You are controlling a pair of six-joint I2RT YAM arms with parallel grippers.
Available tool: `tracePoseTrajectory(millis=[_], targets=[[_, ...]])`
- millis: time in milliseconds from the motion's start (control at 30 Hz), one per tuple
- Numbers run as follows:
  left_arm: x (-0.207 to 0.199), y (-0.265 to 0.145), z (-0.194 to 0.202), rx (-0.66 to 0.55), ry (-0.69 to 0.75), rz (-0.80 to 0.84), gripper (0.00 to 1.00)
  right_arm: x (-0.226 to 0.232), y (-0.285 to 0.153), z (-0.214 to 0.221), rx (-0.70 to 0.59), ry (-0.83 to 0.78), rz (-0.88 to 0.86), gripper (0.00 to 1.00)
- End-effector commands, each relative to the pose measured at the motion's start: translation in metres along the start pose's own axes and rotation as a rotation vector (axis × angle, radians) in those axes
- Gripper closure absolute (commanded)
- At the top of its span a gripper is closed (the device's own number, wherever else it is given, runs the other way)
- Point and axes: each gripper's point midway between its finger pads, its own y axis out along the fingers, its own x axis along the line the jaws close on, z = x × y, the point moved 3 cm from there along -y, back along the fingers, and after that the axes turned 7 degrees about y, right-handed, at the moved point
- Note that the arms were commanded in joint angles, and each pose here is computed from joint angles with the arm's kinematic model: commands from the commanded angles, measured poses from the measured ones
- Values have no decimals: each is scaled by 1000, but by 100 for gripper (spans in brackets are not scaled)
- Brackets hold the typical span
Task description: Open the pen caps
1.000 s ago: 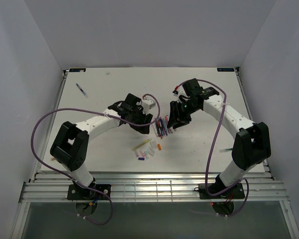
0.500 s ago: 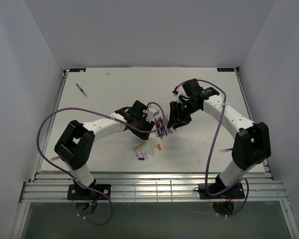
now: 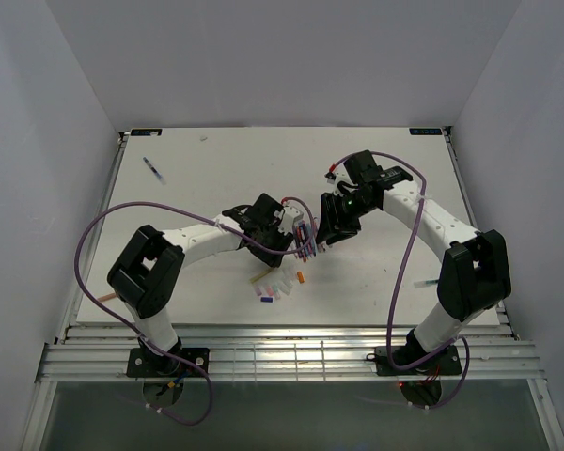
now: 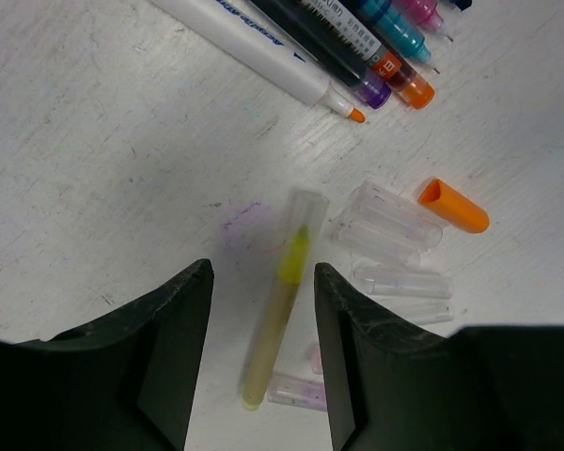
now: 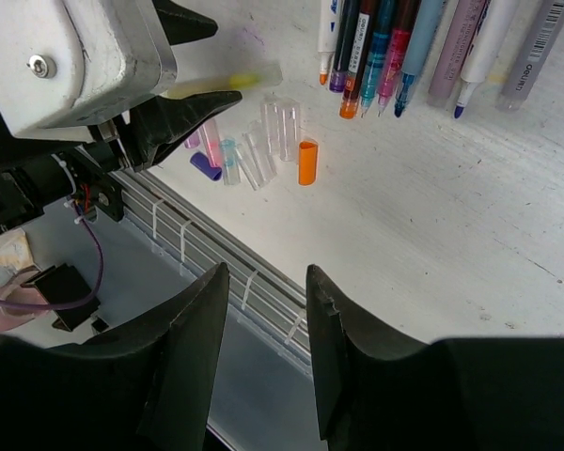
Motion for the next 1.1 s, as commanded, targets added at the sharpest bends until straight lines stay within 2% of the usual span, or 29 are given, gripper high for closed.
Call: tracePoseTrajectory(millis=[0, 433, 533, 700, 900, 1000, 1033, 1067], targets=[[-1, 2, -4, -13, 20, -6, 42, 9, -7, -1, -34, -20, -28, 55], [-4, 18, 8, 55, 38, -34, 43, 9, -4, -1, -41, -2, -33, 56], [1, 24, 11, 89, 37, -65, 49, 9, -4, -2, -45, 0, -32, 56], [3, 32, 21, 142, 1, -80, 69, 10, -6, -5, -52, -2, -27, 56], [13, 37, 30, 173, 2, -150, 75, 8, -5, -6, -51, -1, -15, 56], [18, 40, 35, 196, 0, -185, 83, 9, -5, -8, -50, -1, -16, 56], [24, 40, 37, 206, -1, -219, 86, 9, -5, -9, -50, -1, -16, 56], [28, 40, 37, 213, 0, -242, 94, 10, -5, -10, -49, 0, -15, 56]])
